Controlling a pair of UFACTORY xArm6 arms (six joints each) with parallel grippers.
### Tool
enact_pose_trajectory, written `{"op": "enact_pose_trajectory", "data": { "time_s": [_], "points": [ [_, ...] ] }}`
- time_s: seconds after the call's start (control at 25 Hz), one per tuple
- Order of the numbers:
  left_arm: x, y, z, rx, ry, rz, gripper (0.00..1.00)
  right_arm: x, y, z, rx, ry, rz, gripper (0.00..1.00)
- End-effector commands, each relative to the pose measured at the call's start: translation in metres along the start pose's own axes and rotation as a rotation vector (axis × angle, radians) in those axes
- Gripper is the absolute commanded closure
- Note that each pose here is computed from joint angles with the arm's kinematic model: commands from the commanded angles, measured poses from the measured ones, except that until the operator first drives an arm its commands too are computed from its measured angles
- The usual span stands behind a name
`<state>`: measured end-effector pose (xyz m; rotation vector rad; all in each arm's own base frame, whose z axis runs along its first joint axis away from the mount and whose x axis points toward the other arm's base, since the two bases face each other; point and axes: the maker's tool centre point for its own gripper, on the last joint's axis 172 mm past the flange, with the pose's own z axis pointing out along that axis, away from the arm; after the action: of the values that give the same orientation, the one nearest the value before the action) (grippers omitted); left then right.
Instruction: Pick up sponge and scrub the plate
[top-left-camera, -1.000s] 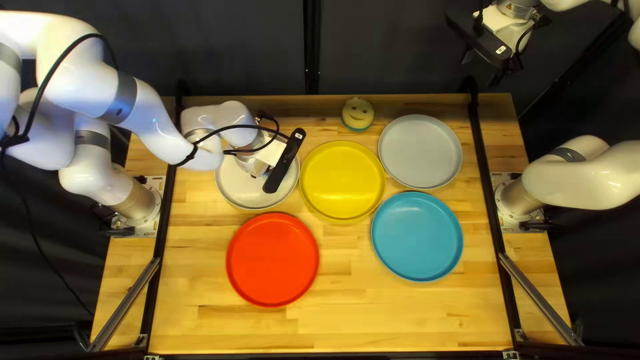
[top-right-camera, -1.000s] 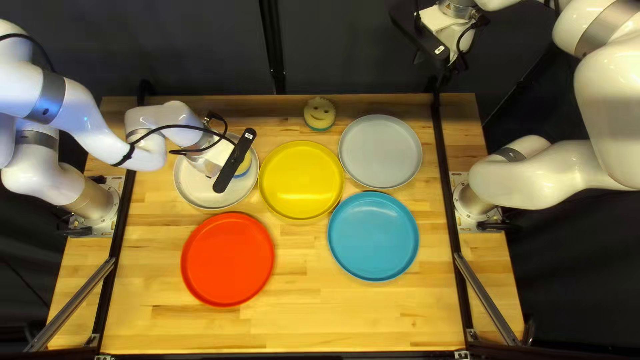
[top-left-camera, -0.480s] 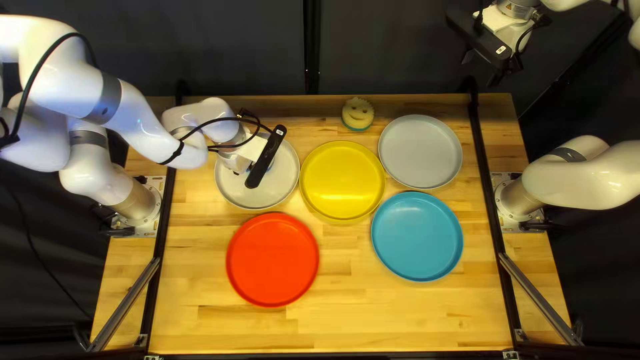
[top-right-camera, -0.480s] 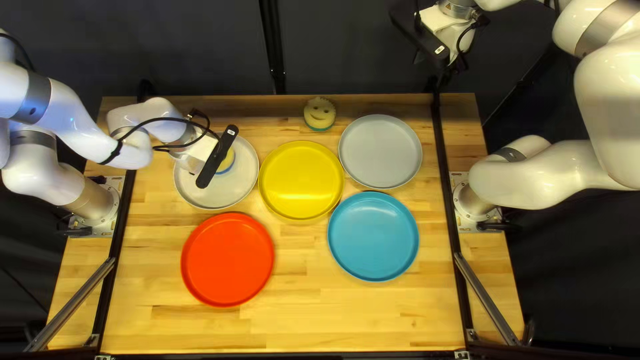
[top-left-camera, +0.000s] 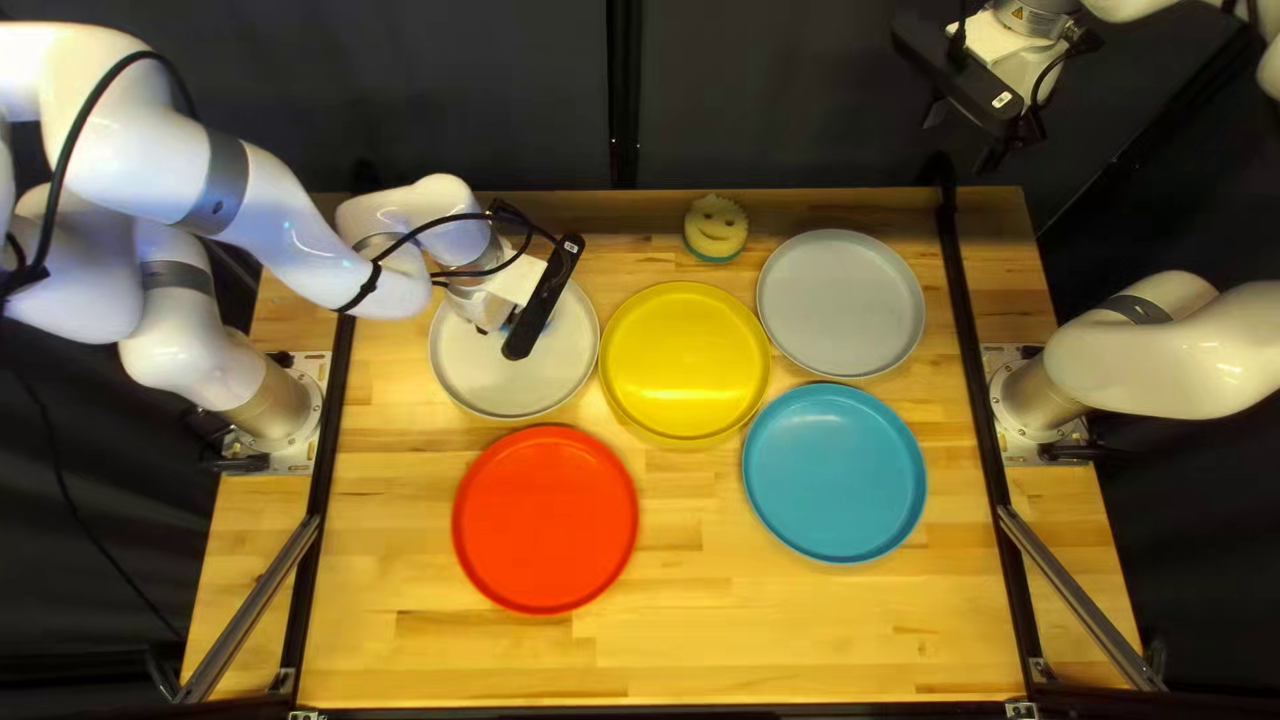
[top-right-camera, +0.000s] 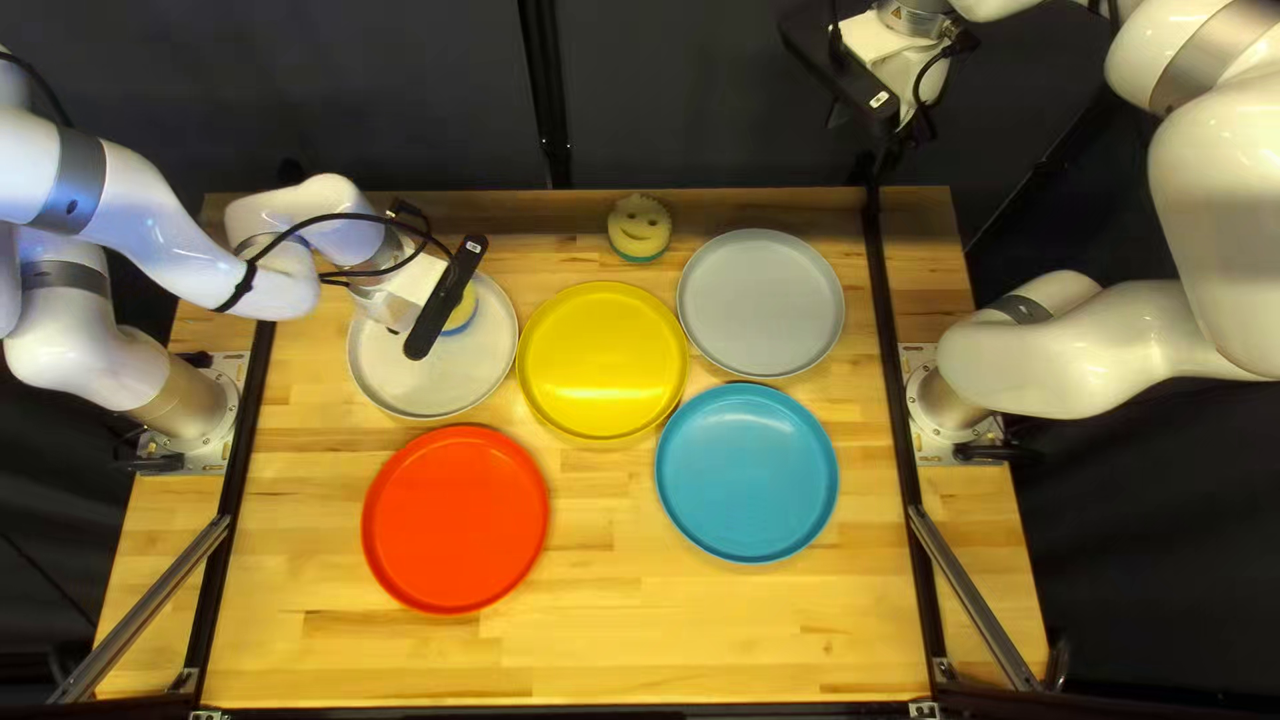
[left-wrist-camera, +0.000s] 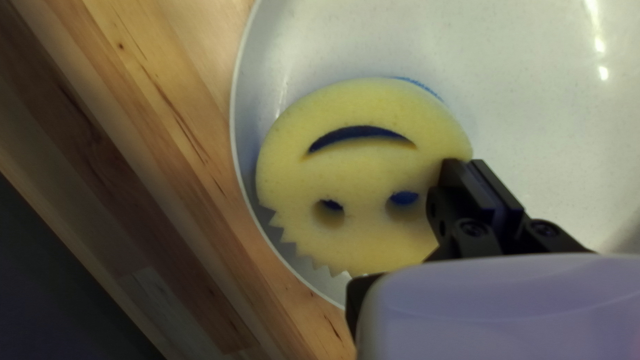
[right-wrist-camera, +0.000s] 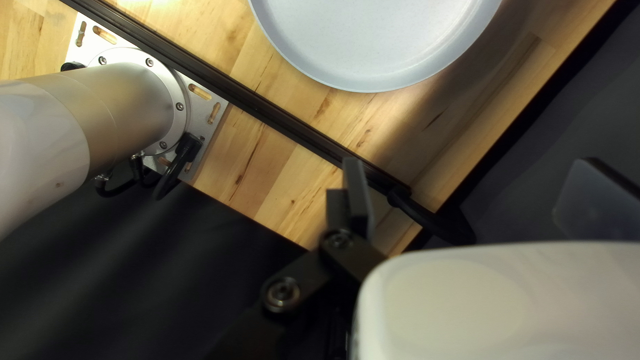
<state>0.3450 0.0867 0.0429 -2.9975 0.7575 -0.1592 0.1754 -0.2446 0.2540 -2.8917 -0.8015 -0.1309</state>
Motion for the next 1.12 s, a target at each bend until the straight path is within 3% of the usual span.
{"op": "enact_pose_trajectory", "data": {
  "time_s": [0.04, 0.4, 0.84, 1.0, 1.12],
  "points": [
    [0.022, 0.028, 0.005, -0.001, 0.02, 0.022, 1.0, 0.0, 0.0, 0.0, 0.0, 0.0, 0.0, 0.0],
    [0.043, 0.058, 0.001, 0.004, 0.023, 0.067, 1.0, 0.0, 0.0, 0.0, 0.0, 0.0, 0.0, 0.0],
    [0.024, -0.01, 0.0, 0.004, 0.005, 0.057, 1.0, 0.0, 0.0, 0.0, 0.0, 0.0, 0.0, 0.0],
    [0.026, -0.01, -0.001, 0.005, 0.001, 0.06, 1.0, 0.0, 0.0, 0.0, 0.0, 0.0, 0.0, 0.0],
    [0.029, 0.01, 0.001, 0.004, 0.004, 0.063, 1.0, 0.0, 0.0, 0.0, 0.0, 0.0, 0.0, 0.0]
  ]
}}
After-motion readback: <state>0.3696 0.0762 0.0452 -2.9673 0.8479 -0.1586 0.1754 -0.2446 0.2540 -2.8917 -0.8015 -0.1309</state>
